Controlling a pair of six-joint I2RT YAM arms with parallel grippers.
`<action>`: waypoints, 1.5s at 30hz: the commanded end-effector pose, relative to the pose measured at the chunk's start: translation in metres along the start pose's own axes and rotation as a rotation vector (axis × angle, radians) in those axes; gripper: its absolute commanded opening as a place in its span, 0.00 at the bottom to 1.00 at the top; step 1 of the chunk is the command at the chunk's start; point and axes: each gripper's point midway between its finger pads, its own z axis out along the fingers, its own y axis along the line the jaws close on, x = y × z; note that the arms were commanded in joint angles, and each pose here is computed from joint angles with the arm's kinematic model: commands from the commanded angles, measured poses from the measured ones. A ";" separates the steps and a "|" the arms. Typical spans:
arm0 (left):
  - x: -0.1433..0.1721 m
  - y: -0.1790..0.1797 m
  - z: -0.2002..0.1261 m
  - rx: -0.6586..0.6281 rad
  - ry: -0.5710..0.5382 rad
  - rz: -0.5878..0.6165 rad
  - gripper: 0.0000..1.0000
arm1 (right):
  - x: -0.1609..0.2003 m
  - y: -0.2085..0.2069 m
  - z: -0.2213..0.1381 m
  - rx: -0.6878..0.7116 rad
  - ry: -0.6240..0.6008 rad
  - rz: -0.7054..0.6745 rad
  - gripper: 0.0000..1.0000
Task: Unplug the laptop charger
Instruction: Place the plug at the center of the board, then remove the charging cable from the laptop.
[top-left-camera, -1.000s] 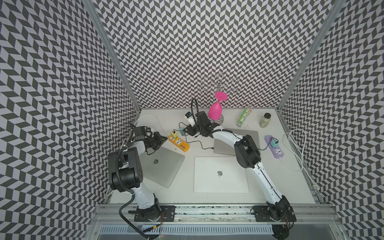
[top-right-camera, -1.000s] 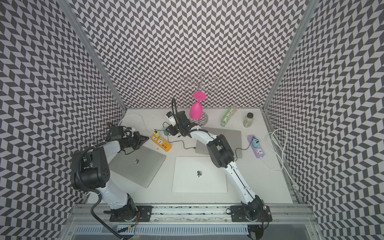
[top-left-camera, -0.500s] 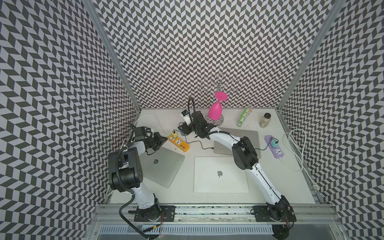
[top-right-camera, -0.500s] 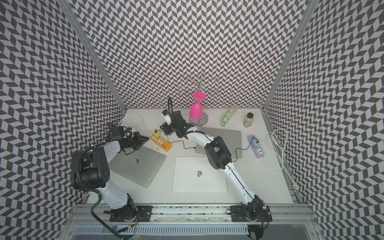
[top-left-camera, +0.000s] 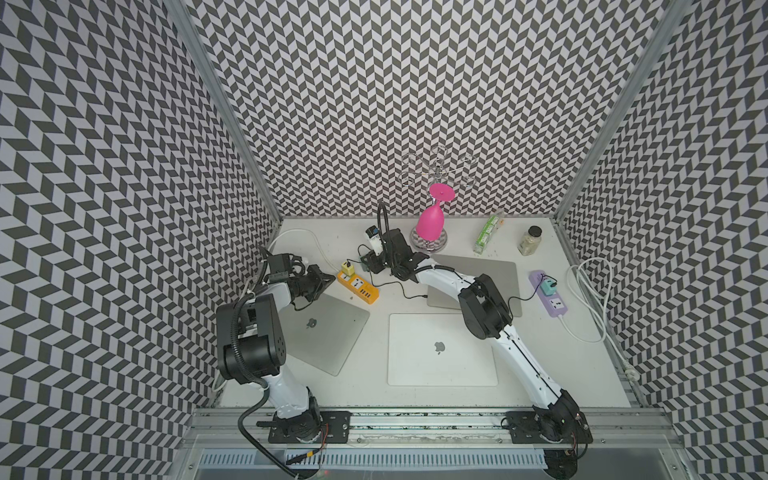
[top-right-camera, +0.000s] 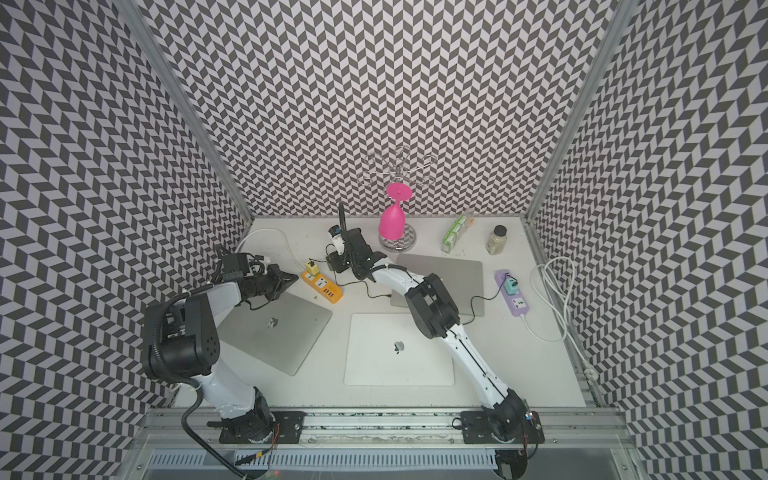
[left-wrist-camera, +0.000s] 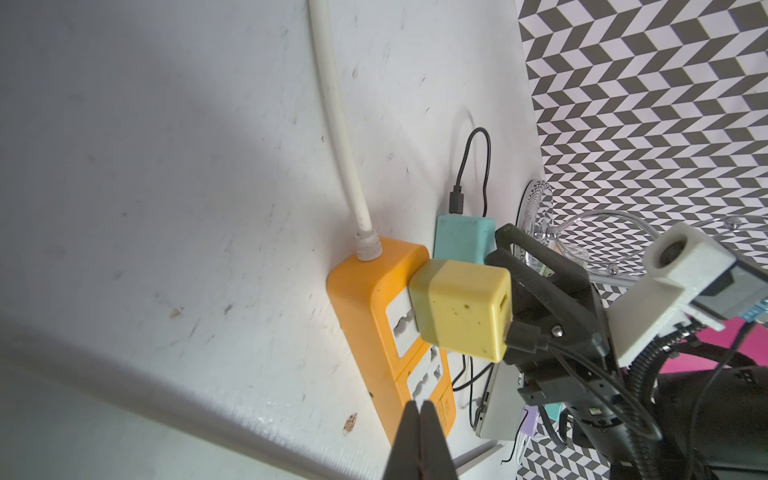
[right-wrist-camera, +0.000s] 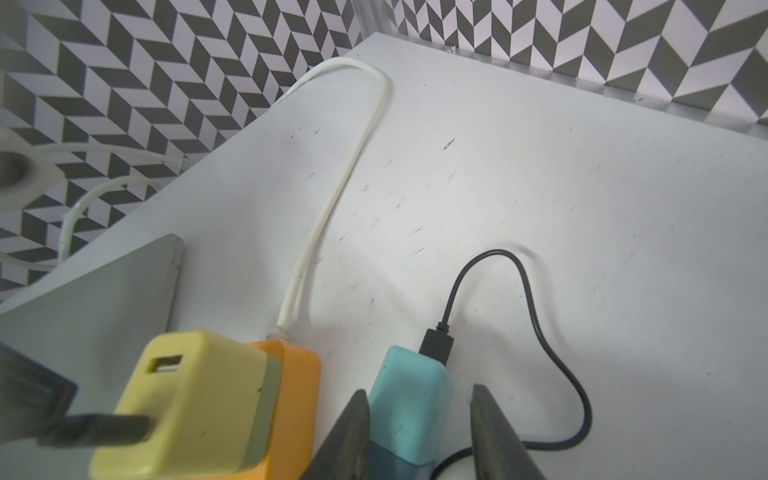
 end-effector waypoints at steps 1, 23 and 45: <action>0.001 -0.004 -0.003 0.011 -0.001 0.023 0.00 | -0.011 -0.004 0.002 -0.004 -0.057 0.024 0.34; 0.001 -0.003 -0.001 0.025 0.007 0.016 0.00 | -0.035 0.005 -0.044 0.007 -0.116 0.048 0.37; 0.000 0.000 0.009 0.051 0.045 -0.009 0.00 | -0.053 0.101 -0.109 -0.116 -0.163 -0.124 0.38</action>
